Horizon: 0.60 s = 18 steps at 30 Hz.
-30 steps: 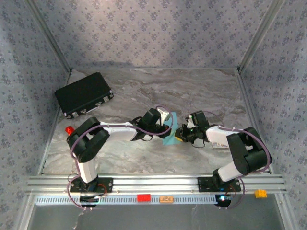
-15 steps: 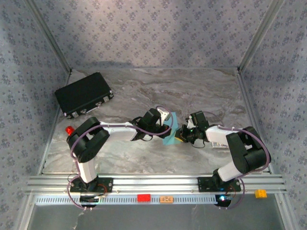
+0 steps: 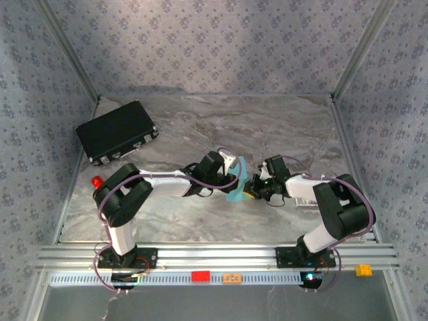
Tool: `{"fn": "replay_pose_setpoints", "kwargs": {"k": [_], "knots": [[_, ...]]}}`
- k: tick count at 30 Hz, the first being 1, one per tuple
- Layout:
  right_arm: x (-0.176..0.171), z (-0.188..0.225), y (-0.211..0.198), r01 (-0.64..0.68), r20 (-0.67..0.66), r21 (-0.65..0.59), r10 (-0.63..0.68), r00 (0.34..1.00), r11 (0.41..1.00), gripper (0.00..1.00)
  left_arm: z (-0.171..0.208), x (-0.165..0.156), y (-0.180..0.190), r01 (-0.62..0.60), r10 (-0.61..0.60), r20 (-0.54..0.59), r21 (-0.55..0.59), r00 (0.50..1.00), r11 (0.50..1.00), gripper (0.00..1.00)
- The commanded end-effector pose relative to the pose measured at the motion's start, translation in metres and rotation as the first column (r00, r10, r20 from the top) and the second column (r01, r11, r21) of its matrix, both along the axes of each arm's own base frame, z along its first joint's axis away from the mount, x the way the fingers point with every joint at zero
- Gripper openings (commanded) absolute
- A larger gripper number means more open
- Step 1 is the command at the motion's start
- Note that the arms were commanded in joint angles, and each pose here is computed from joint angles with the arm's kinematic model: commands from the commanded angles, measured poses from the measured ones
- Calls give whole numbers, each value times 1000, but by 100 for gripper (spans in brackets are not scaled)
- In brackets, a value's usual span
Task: Fold a paper plane with a square sheet of paper (pick it up from the middle)
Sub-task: Fold the triangle a second time at the center of the table.
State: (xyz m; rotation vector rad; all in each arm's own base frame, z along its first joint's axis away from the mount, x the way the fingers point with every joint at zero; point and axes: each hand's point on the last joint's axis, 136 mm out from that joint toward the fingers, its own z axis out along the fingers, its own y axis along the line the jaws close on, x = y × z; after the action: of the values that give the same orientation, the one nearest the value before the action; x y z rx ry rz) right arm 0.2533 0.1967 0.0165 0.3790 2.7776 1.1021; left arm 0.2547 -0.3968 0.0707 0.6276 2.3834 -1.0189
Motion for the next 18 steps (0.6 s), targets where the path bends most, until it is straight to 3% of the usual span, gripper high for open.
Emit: {"fn": "replay_pose_setpoints", "kwargs": {"k": [1,18], "knots": [[-9,-15,-11,-1,-42,-86,-2,999,996,11,-1,2,3,-4,4,9,17,1000,1000,0],[-8,-6,-12,-21,-21,-89,19,1000,996,11,-28,16,14,-21,21,1,83,1000,996,0]]}}
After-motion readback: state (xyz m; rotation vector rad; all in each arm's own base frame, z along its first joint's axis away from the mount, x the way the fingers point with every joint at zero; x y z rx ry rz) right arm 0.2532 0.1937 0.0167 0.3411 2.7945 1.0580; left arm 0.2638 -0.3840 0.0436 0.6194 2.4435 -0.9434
